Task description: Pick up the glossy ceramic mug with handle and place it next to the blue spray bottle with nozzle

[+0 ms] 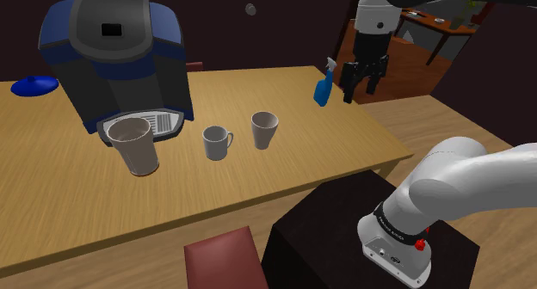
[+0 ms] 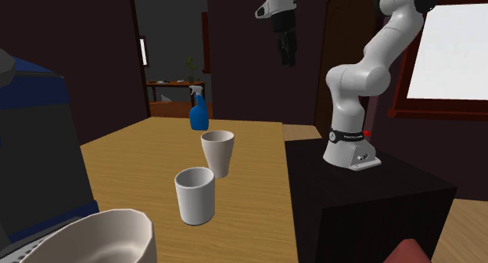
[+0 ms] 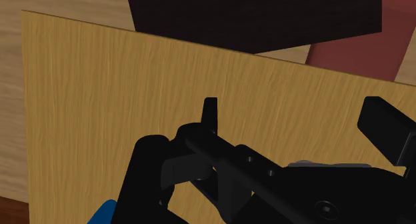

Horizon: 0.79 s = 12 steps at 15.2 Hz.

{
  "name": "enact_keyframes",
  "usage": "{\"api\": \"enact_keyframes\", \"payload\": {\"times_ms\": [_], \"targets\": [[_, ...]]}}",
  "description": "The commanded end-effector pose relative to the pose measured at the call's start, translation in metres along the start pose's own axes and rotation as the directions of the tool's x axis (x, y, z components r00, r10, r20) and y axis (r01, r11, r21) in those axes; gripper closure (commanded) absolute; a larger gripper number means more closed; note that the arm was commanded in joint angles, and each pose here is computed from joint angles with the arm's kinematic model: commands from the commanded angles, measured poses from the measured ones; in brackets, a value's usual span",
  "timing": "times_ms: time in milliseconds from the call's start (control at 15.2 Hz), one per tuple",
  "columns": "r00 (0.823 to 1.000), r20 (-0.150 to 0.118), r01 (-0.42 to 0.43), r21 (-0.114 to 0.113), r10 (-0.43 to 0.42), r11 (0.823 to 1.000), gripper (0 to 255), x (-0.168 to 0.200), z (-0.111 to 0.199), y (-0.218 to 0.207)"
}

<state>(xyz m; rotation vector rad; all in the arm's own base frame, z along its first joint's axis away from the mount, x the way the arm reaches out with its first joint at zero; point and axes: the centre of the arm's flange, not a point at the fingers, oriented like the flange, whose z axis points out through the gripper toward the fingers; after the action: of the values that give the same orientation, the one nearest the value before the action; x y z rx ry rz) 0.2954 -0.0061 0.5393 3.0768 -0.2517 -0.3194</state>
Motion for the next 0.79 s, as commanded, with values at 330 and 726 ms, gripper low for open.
{"api": "enact_keyframes", "payload": {"times_ms": [330, 726], "targets": [[1.0, -0.02, -0.009, 0.002, 0.009, 1.0, 0, 0.037, 0.023, -0.047], [0.999, -0.044, -0.019, 0.004, 0.019, 1.0, 0, 0.082, 0.05, -0.103]]}}
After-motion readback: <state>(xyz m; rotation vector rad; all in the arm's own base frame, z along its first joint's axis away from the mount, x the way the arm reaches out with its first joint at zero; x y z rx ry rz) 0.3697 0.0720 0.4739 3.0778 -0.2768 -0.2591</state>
